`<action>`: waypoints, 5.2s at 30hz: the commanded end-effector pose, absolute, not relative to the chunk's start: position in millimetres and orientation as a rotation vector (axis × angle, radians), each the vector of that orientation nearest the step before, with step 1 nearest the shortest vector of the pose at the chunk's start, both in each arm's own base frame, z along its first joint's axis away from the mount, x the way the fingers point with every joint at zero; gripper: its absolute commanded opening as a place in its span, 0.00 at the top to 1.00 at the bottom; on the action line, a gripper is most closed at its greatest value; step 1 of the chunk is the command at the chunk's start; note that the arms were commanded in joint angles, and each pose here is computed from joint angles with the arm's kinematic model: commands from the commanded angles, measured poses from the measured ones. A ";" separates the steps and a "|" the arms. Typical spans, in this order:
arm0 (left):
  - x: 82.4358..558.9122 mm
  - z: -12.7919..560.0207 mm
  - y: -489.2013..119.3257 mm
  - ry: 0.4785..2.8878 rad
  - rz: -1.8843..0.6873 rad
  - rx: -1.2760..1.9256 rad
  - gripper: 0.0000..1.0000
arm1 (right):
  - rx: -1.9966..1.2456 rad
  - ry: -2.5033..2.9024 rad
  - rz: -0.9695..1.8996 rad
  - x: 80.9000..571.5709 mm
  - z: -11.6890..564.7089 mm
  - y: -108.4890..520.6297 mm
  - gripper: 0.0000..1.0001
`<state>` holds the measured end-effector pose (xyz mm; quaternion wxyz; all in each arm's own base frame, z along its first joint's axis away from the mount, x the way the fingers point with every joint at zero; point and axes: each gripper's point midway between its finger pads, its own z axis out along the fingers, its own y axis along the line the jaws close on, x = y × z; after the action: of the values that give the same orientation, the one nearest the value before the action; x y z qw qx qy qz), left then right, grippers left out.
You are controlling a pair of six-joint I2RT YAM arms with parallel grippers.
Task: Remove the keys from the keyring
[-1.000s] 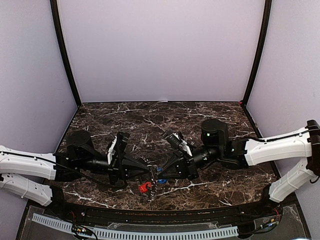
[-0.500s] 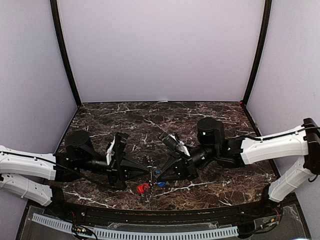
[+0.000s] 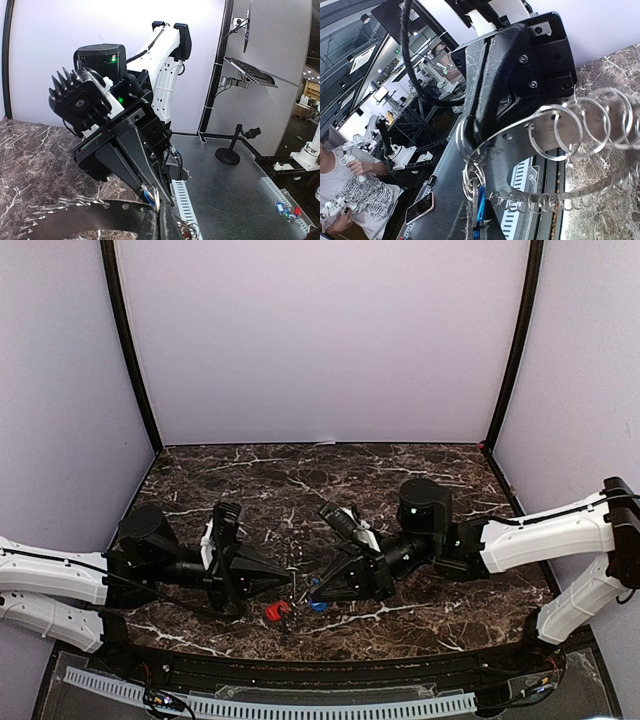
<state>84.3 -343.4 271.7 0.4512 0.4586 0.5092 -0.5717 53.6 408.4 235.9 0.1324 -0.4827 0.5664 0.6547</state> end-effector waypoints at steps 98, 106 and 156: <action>164.1 248.0 -290.1 1.553 -1.287 0.622 1.00 | -0.951 1.722 1.525 147.9 224.7 375.3 0.28; 146.9 257.3 -306.3 1.498 -1.383 0.760 1.00 | -1.153 1.595 1.692 95.5 240.0 412.9 0.27; 137.2 275.0 -337.0 1.413 -1.492 0.934 1.00 | -1.112 1.593 1.735 73.6 220.0 443.2 0.37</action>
<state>137.8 -335.2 246.6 0.4023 0.3648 0.6018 -0.5856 78.7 442.1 202.4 0.2472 -0.4113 0.6231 0.6176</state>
